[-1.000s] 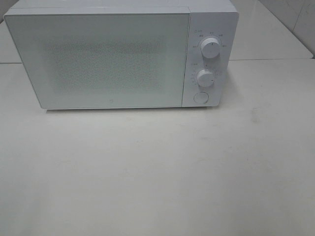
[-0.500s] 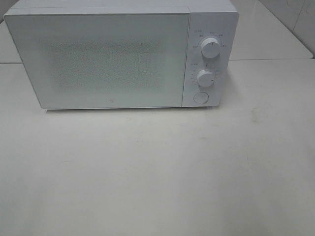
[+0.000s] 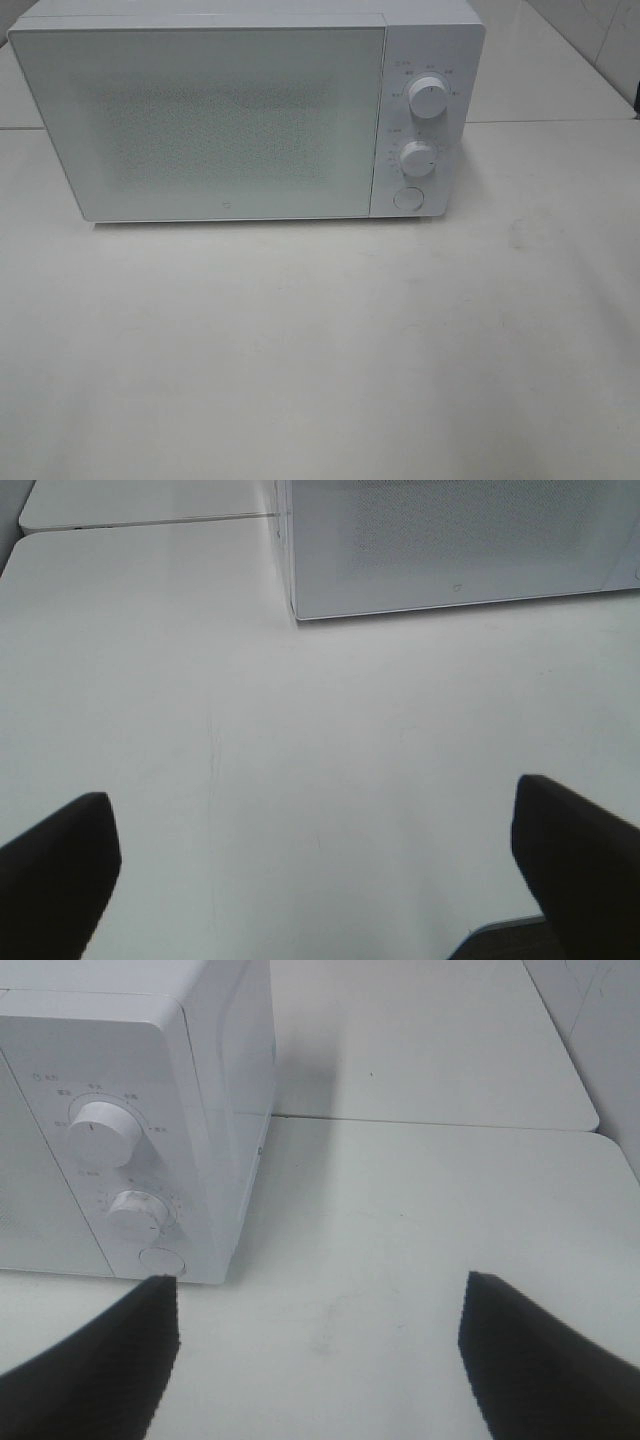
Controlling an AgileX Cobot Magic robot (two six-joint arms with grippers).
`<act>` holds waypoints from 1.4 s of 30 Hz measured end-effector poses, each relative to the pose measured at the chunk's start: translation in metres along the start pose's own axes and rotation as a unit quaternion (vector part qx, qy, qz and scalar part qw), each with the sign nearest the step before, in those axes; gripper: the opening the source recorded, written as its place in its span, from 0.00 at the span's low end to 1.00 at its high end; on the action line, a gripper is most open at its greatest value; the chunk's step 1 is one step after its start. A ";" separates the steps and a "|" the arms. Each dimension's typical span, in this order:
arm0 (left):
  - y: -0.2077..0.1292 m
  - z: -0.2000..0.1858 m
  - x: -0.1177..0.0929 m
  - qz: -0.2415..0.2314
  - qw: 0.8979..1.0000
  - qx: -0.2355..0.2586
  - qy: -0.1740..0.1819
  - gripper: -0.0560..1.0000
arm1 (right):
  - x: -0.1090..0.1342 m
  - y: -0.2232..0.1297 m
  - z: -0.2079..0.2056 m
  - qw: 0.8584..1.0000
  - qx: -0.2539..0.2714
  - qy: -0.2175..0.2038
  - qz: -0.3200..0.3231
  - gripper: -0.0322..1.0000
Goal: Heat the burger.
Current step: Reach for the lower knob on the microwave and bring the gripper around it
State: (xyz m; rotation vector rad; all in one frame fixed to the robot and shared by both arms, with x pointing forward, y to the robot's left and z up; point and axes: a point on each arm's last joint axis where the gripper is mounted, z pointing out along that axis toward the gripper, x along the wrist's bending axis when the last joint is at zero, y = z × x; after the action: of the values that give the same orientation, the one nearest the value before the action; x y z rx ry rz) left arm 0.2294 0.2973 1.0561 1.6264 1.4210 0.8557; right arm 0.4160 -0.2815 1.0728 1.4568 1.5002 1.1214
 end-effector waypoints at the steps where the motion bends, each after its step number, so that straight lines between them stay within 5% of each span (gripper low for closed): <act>1: 0.000 0.000 0.000 0.000 1.000 0.000 0.000 0.99 | 0.000 0.000 0.000 1.000 0.000 0.000 0.000 0.76; 17: 0.000 0.000 0.000 0.000 1.000 0.000 0.000 0.99 | 0.002 -0.012 0.059 0.997 -0.075 0.016 -0.021 0.76; 27: 0.000 0.000 0.000 0.000 1.000 0.000 0.000 0.99 | 0.003 -0.046 0.069 0.988 -0.147 -0.021 -0.052 0.76; 42: 0.000 0.000 0.000 0.000 1.000 0.000 0.000 0.99 | 0.037 -0.078 0.086 0.988 -0.132 -0.075 -0.039 0.76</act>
State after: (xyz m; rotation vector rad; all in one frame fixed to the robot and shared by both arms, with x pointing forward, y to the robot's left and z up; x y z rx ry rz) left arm 0.2294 0.2972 1.0561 1.6261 1.4207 0.8547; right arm 0.4678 -0.2351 0.9731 1.2603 1.2426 1.0919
